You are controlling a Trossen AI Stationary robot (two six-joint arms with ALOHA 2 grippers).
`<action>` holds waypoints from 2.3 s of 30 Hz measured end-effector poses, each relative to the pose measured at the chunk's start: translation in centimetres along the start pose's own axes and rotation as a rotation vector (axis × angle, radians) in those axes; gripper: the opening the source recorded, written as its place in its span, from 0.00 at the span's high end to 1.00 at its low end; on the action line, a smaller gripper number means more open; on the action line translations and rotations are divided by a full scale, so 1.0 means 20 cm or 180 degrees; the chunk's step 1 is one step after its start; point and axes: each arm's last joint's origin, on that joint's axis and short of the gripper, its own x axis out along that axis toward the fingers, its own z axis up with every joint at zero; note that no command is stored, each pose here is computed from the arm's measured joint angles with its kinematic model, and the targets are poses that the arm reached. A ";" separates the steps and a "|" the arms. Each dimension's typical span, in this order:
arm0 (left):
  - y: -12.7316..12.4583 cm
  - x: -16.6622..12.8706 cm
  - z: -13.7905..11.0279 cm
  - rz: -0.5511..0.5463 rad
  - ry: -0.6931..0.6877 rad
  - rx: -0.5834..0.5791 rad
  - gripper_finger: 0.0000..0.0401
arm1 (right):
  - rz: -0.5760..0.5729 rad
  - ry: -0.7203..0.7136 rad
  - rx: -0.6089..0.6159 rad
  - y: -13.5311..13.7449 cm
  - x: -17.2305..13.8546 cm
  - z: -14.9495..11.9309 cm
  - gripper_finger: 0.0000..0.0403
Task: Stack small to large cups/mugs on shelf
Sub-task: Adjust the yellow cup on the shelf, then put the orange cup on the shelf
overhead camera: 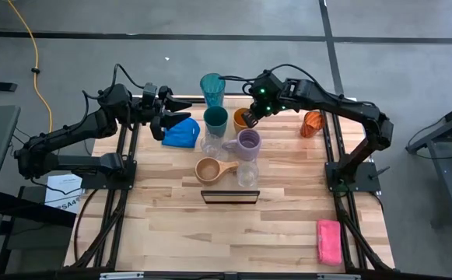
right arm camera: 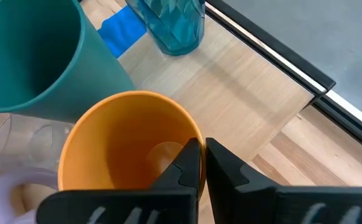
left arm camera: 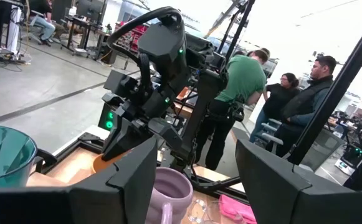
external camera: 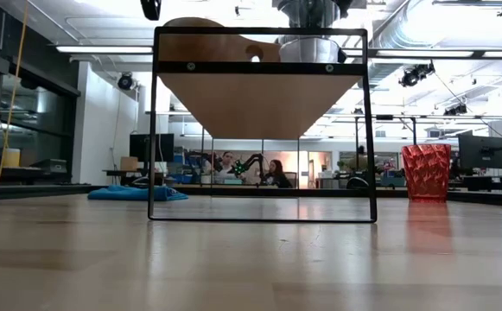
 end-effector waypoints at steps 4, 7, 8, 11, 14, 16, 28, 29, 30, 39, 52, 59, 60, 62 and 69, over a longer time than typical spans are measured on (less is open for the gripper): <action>0.00 0.00 0.00 0.0001 0.0000 0.0000 0.48 | 0.0011 0.0004 -0.0011 0.00 0.00 0.00 1.00; 0.00 0.00 0.00 0.0001 -0.0001 0.0000 0.48 | 0.0020 0.0007 -0.0010 0.01 0.00 0.00 1.00; 0.00 0.00 0.00 0.0000 0.0000 0.0000 0.48 | 0.0021 0.0008 -0.0010 0.01 0.00 0.00 1.00; 0.00 0.00 0.00 -0.0001 0.0000 0.0000 0.48 | 0.0023 0.0009 -0.0010 0.01 0.00 0.00 1.00; 0.00 0.00 0.00 0.0000 0.0000 0.0000 0.48 | 0.0040 0.0014 -0.0012 0.01 0.00 0.00 1.00; 0.00 0.00 0.00 0.0000 0.0000 0.0000 0.48 | 0.0044 0.0018 -0.0012 0.01 0.00 0.00 1.00; 0.00 0.00 0.00 -0.0001 0.0000 0.0000 0.48 | 0.0052 0.0021 -0.0013 0.01 0.00 0.00 0.90; 0.00 0.00 0.00 -0.0001 0.0000 0.0000 0.48 | 0.0053 0.0022 -0.0013 0.01 0.00 0.00 0.88; 0.00 0.00 0.00 -0.0001 0.0000 0.0000 0.48 | 0.0053 0.0022 -0.0013 0.01 0.00 0.00 0.86; 0.00 0.00 0.00 0.0000 0.0000 0.0001 0.48 | 0.0075 -0.0040 0.0001 0.01 0.00 0.01 0.79; 0.00 0.00 0.00 -0.0008 0.0003 0.0005 0.48 | 0.0312 -0.0382 -0.0019 -0.08 -0.23 0.03 0.79; 0.00 0.00 0.00 -0.0075 0.0028 0.0013 0.48 | 0.0477 -0.0647 -0.0656 -0.08 -0.43 -0.01 0.79; 0.00 0.00 0.00 -0.0076 0.0026 0.0019 0.48 | 0.0508 -0.0668 -0.0744 -0.08 -0.46 -0.02 0.79; -0.01 0.00 0.00 -0.0078 0.0016 0.0039 0.48 | 0.0593 -0.0721 -0.0917 -0.07 -0.50 -0.03 0.79; -0.02 -0.03 0.01 -0.0144 -0.0019 0.0063 0.48 | 0.1104 -0.1083 -0.1311 -0.06 -0.60 -0.07 0.79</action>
